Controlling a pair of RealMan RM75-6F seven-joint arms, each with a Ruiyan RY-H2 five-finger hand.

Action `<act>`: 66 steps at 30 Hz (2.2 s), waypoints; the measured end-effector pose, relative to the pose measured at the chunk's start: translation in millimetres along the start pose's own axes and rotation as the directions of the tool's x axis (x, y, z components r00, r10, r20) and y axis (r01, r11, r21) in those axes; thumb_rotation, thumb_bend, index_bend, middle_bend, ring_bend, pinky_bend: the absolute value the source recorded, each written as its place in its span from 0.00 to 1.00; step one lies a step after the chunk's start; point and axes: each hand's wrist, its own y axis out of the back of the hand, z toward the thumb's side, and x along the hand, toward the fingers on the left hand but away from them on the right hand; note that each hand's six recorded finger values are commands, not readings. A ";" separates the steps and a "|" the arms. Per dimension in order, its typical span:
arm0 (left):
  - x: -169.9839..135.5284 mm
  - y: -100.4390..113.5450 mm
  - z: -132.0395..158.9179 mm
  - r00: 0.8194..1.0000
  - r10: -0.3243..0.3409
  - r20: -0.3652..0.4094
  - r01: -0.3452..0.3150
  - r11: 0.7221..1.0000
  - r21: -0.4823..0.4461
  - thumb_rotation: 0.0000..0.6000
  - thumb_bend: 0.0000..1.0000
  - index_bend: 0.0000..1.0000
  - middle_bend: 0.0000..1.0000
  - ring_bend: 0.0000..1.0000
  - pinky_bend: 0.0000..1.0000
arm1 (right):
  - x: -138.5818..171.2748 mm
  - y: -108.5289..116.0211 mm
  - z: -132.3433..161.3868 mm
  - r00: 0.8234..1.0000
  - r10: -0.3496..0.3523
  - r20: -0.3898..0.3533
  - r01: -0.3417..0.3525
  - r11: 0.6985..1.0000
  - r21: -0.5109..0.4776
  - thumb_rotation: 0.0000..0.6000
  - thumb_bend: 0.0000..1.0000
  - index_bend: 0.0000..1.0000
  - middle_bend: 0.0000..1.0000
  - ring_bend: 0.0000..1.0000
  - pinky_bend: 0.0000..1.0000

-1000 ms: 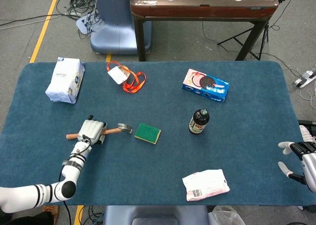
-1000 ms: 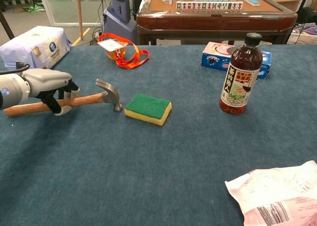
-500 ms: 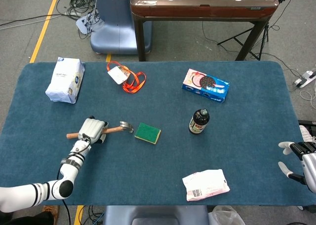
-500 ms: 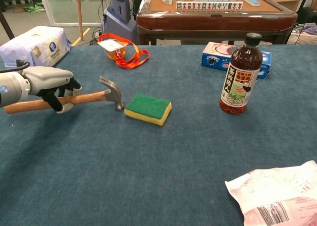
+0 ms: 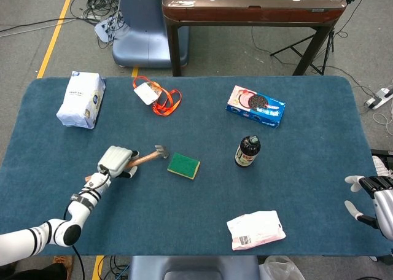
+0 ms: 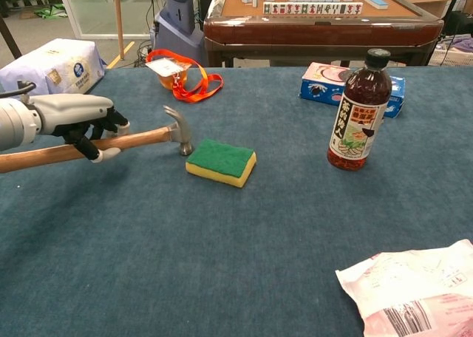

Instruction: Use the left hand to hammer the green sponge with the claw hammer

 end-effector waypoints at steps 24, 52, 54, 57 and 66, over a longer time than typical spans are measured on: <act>-14.6 41.0 16.7 0.945 0.171 0.278 -0.058 0.927 -0.371 1.00 0.60 0.76 0.86 0.80 1.00 | -4.5 -3.1 7.9 1.000 0.020 -0.002 -0.020 1.000 0.011 1.00 0.25 0.38 0.51 0.37 0.35; 11.4 6.9 32.1 0.932 0.074 0.356 0.004 0.977 -0.212 1.00 0.60 0.77 0.88 0.82 1.00 | -1.5 -5.1 3.0 0.999 0.029 0.019 -0.030 1.000 0.010 1.00 0.25 0.38 0.52 0.37 0.35; 10.4 6.9 30.5 0.934 0.072 0.351 0.004 0.977 -0.212 1.00 0.60 0.77 0.88 0.82 1.00 | -1.2 -4.7 2.8 0.999 0.027 0.019 -0.028 1.000 0.010 1.00 0.25 0.38 0.52 0.37 0.35; 6.7 10.5 30.0 0.933 0.082 0.352 0.003 0.972 -0.235 1.00 0.60 0.77 0.88 0.82 1.00 | -0.5 -3.4 2.8 1.000 0.023 0.019 -0.023 1.000 0.010 1.00 0.25 0.38 0.52 0.37 0.35; -13.9 37.8 24.9 0.919 0.154 0.362 0.006 0.915 -0.404 1.00 0.60 0.77 0.88 0.82 1.00 | -0.6 -4.5 3.4 1.000 0.024 0.015 -0.024 1.000 0.006 1.00 0.25 0.38 0.52 0.37 0.35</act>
